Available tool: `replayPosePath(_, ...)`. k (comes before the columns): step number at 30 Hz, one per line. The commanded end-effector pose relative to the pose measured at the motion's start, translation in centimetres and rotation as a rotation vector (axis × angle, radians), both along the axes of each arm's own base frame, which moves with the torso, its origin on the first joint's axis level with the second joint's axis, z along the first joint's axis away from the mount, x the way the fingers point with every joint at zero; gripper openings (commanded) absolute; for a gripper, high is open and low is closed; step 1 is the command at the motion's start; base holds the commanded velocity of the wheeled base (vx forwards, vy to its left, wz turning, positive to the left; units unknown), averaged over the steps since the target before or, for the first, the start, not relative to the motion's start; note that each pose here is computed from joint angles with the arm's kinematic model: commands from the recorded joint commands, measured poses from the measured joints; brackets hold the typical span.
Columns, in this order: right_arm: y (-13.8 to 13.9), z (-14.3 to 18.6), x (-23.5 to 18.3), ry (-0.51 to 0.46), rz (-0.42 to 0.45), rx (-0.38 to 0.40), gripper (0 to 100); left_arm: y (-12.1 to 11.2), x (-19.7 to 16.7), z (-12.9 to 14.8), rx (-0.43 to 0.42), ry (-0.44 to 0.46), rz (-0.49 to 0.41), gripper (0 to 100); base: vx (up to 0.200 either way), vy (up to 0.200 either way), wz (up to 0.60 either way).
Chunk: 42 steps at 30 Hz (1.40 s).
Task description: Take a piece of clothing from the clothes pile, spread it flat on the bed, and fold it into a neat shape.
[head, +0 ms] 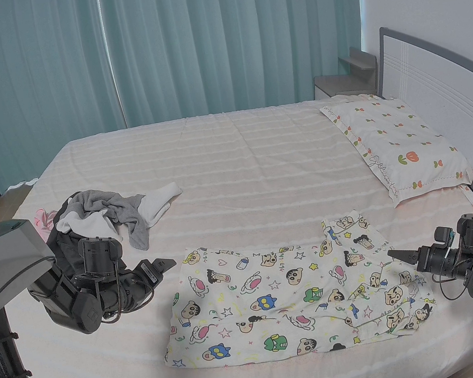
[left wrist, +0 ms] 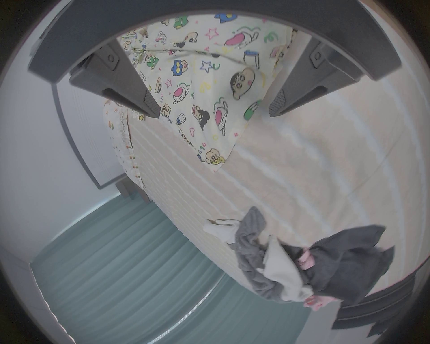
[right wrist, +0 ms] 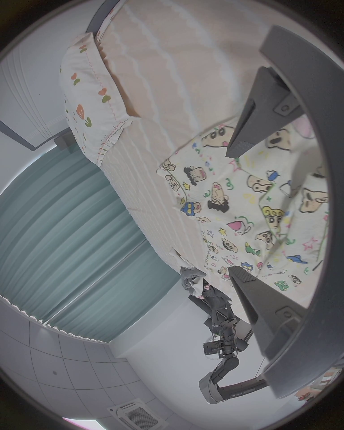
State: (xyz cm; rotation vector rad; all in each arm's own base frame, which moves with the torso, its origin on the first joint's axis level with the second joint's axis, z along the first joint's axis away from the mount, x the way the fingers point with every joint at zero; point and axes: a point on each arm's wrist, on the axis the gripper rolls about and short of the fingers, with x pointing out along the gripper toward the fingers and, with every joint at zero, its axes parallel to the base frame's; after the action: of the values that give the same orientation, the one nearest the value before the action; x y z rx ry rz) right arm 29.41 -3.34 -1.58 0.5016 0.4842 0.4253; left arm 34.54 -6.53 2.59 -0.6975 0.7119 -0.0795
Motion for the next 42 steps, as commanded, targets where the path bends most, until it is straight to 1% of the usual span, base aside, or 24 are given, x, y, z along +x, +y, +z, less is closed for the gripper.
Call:
replayPosePath(1,0.2,0.1,0.0,-0.014,0.007,-0.002,100,-0.2,0.5,-2.1,0.05,0.033,-0.033,100,0.0,0.0,0.0)
replayPosePath(4,0.4,0.1,-0.1,-0.009,0.015,-0.001,100,-0.4,1.6,-3.2,0.081,0.017,-0.058,100,0.0,0.0,0.0)
replayPosePath(9,0.7,0.0,-0.1,-0.003,0.022,-0.001,100,-0.9,4.4,-3.8,0.081,-0.023,-0.061,100,0.0,0.0,0.0)
replayPosePath(11,0.7,0.0,-0.1,-0.002,0.023,0.001,100,-1.1,5.2,-4.2,0.091,-0.02,-0.069,100,0.0,0.0,0.0)
replayPosePath(14,0.9,-0.2,-0.1,0.002,0.025,0.0,100,-1.5,6.9,-5.1,0.125,0.001,-0.095,100,0.0,0.0,0.0)
replayPosePath(19,1.1,-0.6,-0.1,0.016,0.027,-0.004,100,-1.9,8.4,-5.0,0.136,0.003,-0.107,100,0.0,0.0,0.0)
replayPosePath(20,1.2,-0.6,0.0,0.014,0.03,-0.004,100,-2.6,9.4,-5.3,0.135,-0.001,-0.124,100,0.0,0.0,0.0)
replayPosePath(23,1.3,-0.6,-0.1,0.016,0.031,-0.004,100,-3.8,10.8,-6.6,0.158,-0.001,-0.145,100,0.0,0.0,0.0)
replayPosePath(26,1.4,-0.6,-0.1,0.018,0.035,-0.005,100,-4.6,11.5,-7.1,0.2,0.015,-0.162,100,0.0,0.0,0.0)
replayPosePath(32,1.5,-0.6,-0.1,0.018,0.038,-0.005,100,-6.1,11.8,-7.0,0.222,0.014,-0.183,100,0.0,0.0,0.0)
replayPosePath(37,1.5,-0.6,-0.1,0.017,0.038,-0.005,100,-6.7,11.9,-6.8,0.237,0.001,-0.195,100,0.0,0.0,0.0)
replayPosePath(40,1.5,-0.5,-0.1,0.013,0.039,-0.007,100,-6.8,12.4,-7.4,0.322,-0.023,-0.18,100,0.0,0.0,0.0)
replayPosePath(42,1.5,-0.5,-0.1,0.013,0.039,-0.007,100,-6.7,12.7,-7.8,0.349,-0.025,-0.162,100,0.0,0.0,0.0)
